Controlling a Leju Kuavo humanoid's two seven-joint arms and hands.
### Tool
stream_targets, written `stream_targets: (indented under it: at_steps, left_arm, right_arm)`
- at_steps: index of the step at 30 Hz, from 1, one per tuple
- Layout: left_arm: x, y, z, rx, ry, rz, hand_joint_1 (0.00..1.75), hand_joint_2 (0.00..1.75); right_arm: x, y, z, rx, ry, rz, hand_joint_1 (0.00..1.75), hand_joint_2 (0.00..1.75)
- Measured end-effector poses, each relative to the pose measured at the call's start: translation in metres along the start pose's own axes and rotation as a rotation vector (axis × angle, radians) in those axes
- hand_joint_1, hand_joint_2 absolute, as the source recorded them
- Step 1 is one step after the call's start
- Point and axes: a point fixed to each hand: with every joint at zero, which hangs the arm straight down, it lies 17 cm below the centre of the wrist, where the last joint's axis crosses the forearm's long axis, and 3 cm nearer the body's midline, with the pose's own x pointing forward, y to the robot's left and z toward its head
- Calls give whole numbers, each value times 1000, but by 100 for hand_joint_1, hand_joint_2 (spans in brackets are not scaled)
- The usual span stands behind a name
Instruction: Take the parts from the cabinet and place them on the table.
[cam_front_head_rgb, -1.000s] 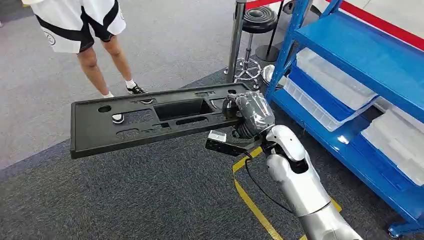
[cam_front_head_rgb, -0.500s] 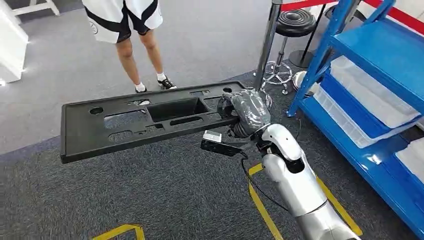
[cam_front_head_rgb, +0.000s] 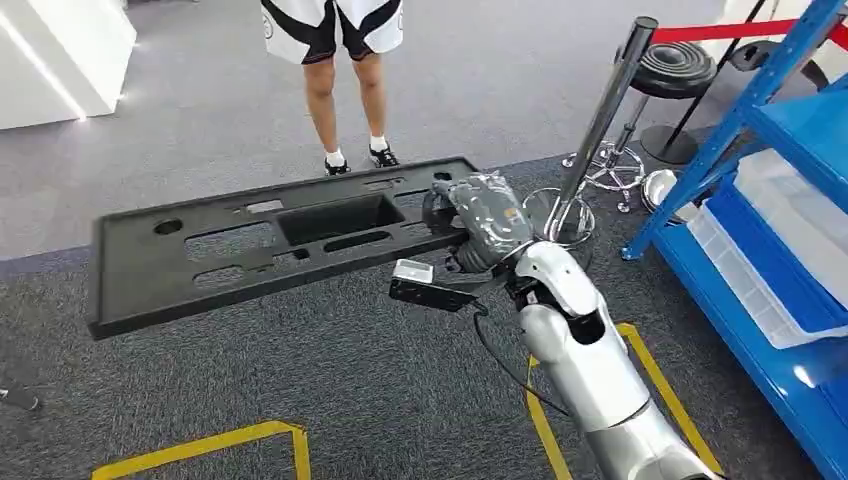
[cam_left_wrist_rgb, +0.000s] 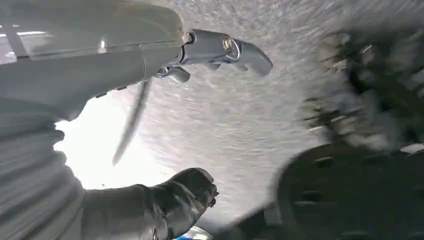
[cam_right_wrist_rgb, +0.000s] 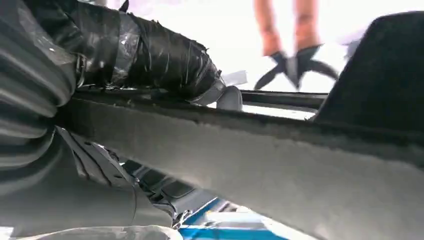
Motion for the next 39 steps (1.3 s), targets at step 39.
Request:
stream_targets:
  at_steps: [39]
  left_arm:
    - [24, 98, 42, 72, 148, -390, 0, 175]
  right_arm:
    - [123, -45, -71, -69, -171, -48, 175, 175]
